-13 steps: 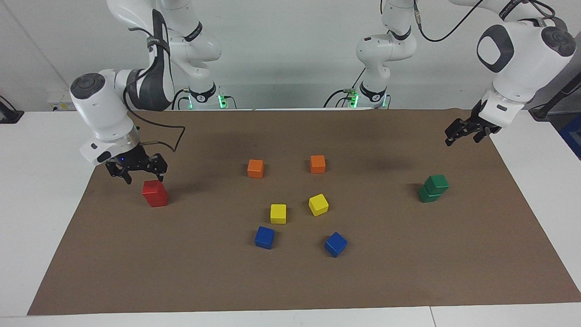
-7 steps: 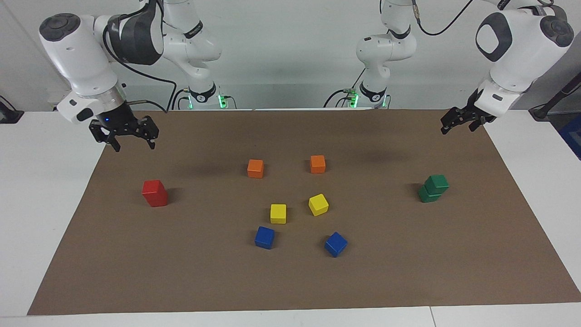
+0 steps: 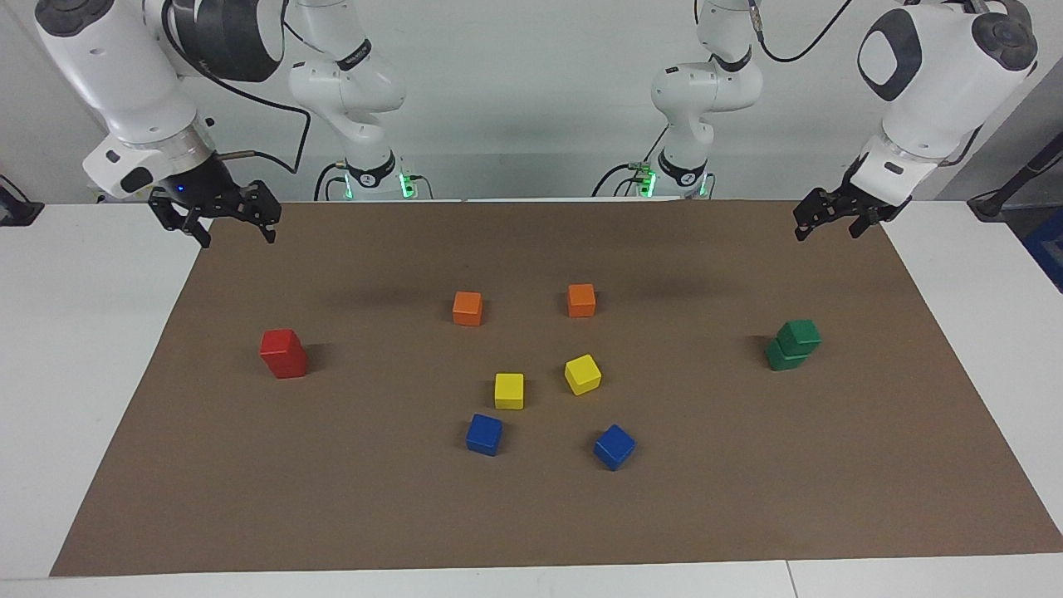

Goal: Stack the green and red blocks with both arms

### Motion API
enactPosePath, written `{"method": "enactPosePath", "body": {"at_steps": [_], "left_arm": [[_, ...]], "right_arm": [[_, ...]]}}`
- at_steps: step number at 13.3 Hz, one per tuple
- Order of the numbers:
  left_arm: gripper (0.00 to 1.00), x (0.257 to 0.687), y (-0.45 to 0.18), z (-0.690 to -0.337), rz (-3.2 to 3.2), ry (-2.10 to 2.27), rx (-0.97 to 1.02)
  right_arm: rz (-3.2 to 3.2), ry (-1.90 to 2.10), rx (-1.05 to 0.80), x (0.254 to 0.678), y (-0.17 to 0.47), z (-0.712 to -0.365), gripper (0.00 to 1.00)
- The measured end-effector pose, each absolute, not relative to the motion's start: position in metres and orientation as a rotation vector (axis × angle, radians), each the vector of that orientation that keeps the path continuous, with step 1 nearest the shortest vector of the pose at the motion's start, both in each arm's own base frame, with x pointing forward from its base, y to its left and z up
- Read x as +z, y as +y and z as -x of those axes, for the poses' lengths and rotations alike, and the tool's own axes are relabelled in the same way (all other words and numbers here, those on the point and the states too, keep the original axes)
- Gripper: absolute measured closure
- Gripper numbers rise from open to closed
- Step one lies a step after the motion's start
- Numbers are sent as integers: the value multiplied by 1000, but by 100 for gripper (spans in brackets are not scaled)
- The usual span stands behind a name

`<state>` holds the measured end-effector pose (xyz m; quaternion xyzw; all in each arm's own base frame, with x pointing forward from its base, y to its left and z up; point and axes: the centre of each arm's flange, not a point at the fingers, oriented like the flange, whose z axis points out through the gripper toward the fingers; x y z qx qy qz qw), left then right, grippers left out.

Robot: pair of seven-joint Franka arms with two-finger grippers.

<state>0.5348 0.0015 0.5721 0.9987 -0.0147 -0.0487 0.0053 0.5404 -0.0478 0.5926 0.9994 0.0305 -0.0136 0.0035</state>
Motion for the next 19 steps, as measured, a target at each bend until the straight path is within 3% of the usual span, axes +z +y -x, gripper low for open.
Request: {"method": "enactPosePath", "body": {"at_steps": [7,19], "left_arm": [[0,568,-12,-535,-3127,-86,-168],[0,584,-21,-539,-3130,-114,-97]], "right_arm": [[-3133,83,-31,612,-52,-535,0],[-3136,52,-75,611,-51,-531,0]]}}
